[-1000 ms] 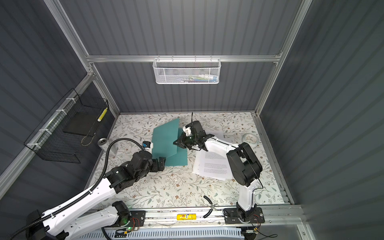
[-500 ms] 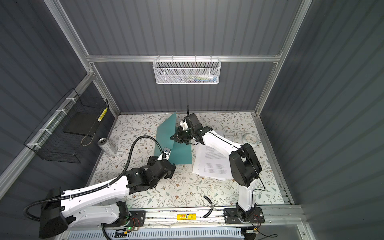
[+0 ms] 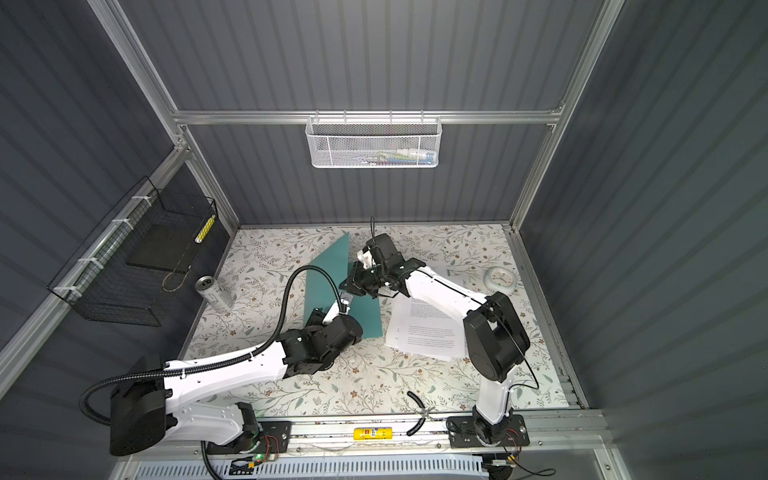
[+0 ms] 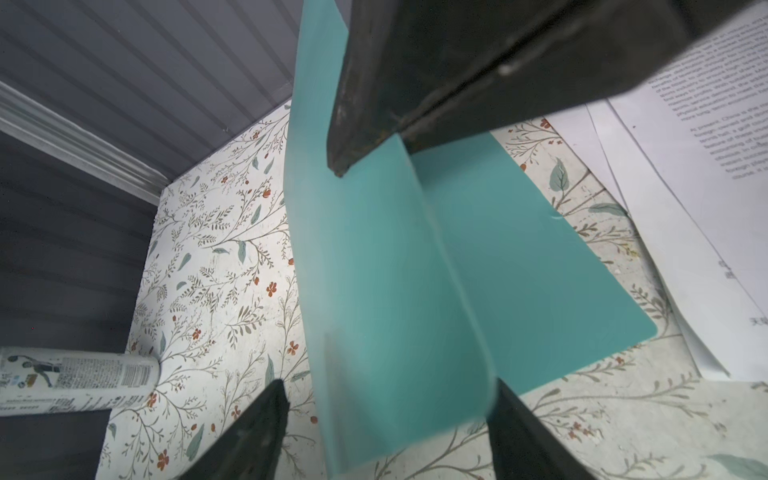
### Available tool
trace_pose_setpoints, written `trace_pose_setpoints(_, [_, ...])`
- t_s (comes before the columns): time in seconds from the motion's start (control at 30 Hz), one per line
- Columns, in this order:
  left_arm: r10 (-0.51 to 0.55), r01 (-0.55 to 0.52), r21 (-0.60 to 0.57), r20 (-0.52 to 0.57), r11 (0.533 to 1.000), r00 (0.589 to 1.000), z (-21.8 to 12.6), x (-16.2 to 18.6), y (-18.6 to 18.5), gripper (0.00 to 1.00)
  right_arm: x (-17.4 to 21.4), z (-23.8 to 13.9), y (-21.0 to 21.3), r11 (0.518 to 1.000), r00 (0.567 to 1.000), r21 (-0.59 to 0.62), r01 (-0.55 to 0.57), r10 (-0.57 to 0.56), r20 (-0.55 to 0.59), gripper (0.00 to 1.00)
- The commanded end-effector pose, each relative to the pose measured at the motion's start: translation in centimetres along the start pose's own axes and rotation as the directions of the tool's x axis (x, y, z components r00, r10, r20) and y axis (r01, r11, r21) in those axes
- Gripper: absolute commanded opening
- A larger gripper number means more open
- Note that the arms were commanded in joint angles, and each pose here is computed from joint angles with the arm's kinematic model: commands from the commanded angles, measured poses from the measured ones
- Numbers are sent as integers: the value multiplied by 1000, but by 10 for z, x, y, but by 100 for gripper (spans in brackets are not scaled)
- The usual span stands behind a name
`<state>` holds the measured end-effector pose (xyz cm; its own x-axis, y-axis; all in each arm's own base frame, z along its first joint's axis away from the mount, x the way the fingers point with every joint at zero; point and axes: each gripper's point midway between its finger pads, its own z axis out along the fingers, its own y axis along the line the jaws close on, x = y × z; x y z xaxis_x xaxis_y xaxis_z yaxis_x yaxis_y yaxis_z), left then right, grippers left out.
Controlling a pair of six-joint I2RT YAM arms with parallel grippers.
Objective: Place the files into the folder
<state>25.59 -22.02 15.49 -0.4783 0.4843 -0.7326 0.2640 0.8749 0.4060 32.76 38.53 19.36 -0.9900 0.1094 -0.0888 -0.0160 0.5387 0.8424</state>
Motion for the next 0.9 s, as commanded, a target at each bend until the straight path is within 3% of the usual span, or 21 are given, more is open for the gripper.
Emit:
trace_pose_setpoints(0.0, [-23,24,-42,33,999,999,-3,-13,8,68,11,-10,3,1000,1000,1,22,-22,-9,0])
trace_pose_setpoints(0.17, [-26,28,-39,33,999,999,-4,-13,8,51,17,-11,0,1000,999,2,17,-17,-28,0])
trace_pose_setpoints(0.37, [-21,22,-14,21,1000,1000,-4,-12,3,0,22,-17,3,999,999,-17,31,-32,-28,0])
trace_pose_setpoints(0.47, [-29,29,-4,15,1000,999,-4,-10,2,0,23,-20,7,998,998,-40,44,-46,-31,0])
trace_pose_setpoints(0.6, [-89,87,59,35,994,995,-10,-12,0,0,18,-30,19,991,995,-97,91,-93,-22,9])
trace_pose_setpoints(0.77, [-161,158,94,27,983,987,-19,-12,9,0,2,-52,34,979,990,-152,138,-136,20,38])
trace_pose_setpoints(0.87, [-221,217,109,21,970,975,-21,-12,13,0,-12,-69,34,976,988,-159,146,-137,69,44])
